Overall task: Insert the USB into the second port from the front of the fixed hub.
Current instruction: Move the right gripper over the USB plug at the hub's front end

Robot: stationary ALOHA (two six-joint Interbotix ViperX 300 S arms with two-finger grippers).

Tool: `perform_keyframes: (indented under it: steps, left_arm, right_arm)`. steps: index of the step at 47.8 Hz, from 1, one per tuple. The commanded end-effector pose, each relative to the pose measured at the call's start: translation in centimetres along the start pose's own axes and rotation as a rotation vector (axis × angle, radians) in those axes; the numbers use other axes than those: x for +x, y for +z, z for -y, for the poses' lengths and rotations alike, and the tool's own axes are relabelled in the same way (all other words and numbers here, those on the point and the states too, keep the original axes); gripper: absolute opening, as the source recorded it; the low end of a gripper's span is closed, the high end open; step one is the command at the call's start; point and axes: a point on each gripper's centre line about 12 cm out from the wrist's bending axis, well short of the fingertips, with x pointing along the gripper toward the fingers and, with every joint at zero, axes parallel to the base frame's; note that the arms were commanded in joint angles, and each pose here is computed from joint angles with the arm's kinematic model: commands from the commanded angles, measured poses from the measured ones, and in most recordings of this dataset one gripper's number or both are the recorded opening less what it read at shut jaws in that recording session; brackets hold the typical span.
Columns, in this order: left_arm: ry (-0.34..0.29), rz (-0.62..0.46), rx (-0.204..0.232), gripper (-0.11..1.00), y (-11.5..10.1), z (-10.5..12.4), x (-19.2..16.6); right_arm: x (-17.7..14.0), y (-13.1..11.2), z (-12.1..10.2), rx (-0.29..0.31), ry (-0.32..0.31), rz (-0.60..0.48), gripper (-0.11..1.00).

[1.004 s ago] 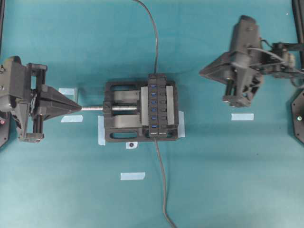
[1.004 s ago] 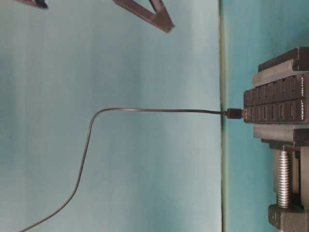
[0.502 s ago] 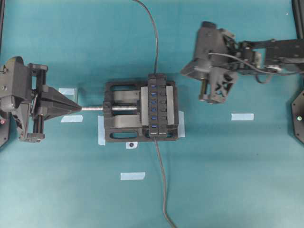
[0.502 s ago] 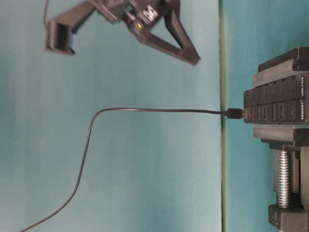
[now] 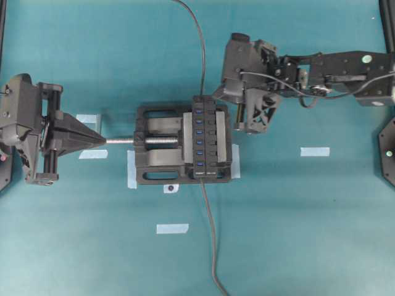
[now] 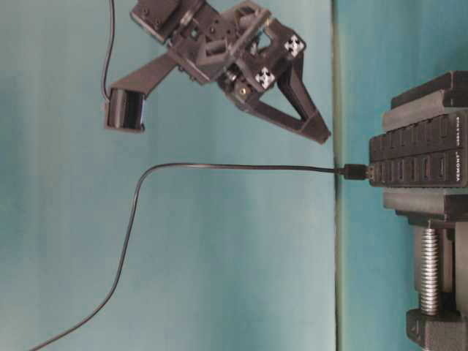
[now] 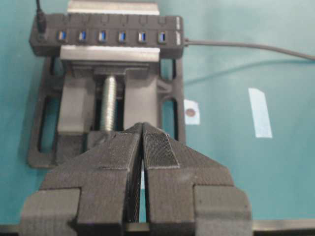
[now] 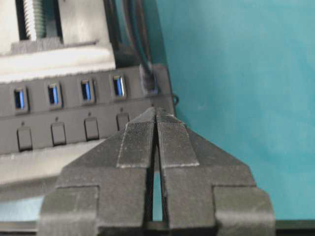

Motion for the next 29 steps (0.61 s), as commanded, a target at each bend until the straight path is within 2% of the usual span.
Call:
perform_keyframes:
  steps: [1,19,25,29]
  left_arm:
    - [-0.001,0.028,0.000,0.00,1.09,0.03,-0.01]
    - [0.000,0.017,0.002,0.00,0.72,0.02,0.07]
    - [0.000,0.012,0.002,0.00,0.53,0.02,0.09]
    - [0.000,0.012,0.002,0.00,0.53,0.02,0.09]
  right_arm:
    - [-0.45,1.41,0.21,-0.006,-0.005,0.041,0.00]
    - [-0.29,1.48,0.22,0.002,-0.005,0.041,0.02]
    - [0.05,1.20,0.24,0.009,-0.004,0.024,0.06]
    - [0.12,1.26,0.25,0.009,-0.004,0.024,0.13]
